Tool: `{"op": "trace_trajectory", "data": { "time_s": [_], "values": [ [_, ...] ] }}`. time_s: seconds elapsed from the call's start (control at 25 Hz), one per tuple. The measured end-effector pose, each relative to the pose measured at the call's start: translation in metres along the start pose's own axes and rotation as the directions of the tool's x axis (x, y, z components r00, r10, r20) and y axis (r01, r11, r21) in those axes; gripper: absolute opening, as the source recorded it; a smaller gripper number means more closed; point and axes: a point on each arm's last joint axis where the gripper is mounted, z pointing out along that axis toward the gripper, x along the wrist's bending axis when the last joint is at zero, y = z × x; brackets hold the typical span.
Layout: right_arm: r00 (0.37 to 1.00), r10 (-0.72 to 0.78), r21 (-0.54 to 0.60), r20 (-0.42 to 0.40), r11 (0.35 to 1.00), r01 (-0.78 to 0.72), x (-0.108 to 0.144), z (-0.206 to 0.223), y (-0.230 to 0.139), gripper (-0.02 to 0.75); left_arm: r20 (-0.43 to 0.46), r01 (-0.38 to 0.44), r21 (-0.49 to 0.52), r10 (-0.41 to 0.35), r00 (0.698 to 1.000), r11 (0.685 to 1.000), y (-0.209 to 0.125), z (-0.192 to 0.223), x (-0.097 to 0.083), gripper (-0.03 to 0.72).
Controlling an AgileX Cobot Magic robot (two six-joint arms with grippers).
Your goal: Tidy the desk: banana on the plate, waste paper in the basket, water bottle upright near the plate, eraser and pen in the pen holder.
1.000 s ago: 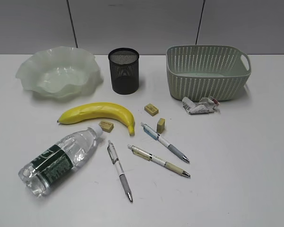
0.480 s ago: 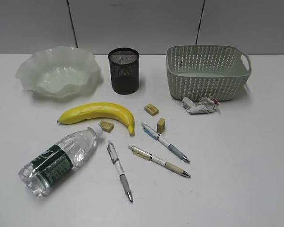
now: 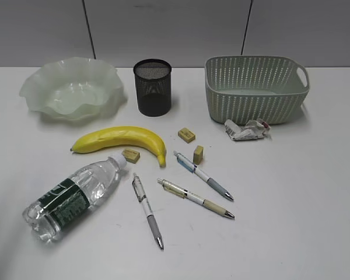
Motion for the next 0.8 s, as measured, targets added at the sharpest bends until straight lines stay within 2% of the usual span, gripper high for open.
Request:
{"op": "trace_trajectory", "data": {
  "time_s": [0.08, 0.16, 0.28, 0.36, 0.44, 0.52, 0.68, 0.8],
  "values": [
    [1.000, 0.000, 0.000, 0.000, 1.000, 0.000, 0.000, 0.000, 0.000, 0.424, 0.005, -0.018, 0.082, 0.017, 1.000, 0.996, 0.004, 0.033, -0.002, 0.246],
    [1.000, 0.001, 0.000, -0.001, 1.000, -0.001, 0.000, 0.000, 0.000, 0.424, 0.047, -0.068, 0.188, 0.060, 0.997, 0.980, 0.002, 0.069, -0.010, 0.261],
    [1.000, 0.001, 0.000, -0.001, 1.000, -0.001, 0.000, 0.000, 0.000, 0.424, 0.165, -0.189, 0.322, 0.142, 0.976, 0.927, 0.001, 0.112, -0.034, 0.295],
    [1.000, 0.001, 0.000, -0.001, 1.000, -0.001, 0.000, 0.000, 0.000, 0.424, 0.251, -0.281, 0.416, 0.188, 0.949, 0.865, -0.004, 0.143, -0.052, 0.317],
    [1.000, 0.001, 0.000, -0.002, 1.000, -0.001, 0.000, 0.000, 0.000, 0.424, 0.337, -0.369, 0.494, 0.217, 0.916, 0.787, -0.012, 0.170, -0.069, 0.329],
    [1.000, 0.001, 0.000, -0.002, 1.000, -0.001, 0.000, 0.000, 0.000, 0.424, 0.427, -0.462, 0.573, 0.234, 0.873, 0.677, -0.024, 0.195, -0.082, 0.333],
    [1.000, 0.001, 0.000, -0.002, 1.000, -0.001, 0.000, 0.000, 0.000, 0.424, 0.597, -0.618, 0.601, 0.229, 0.768, 0.507, -0.040, 0.233, -0.099, 0.337],
    [1.000, 0.002, 0.000, -0.003, 1.000, -0.002, 0.000, 0.000, 0.000, 0.424, 0.676, -0.674, 0.584, 0.190, 0.713, 0.453, -0.055, 0.259, -0.107, 0.337]
  ]
}}
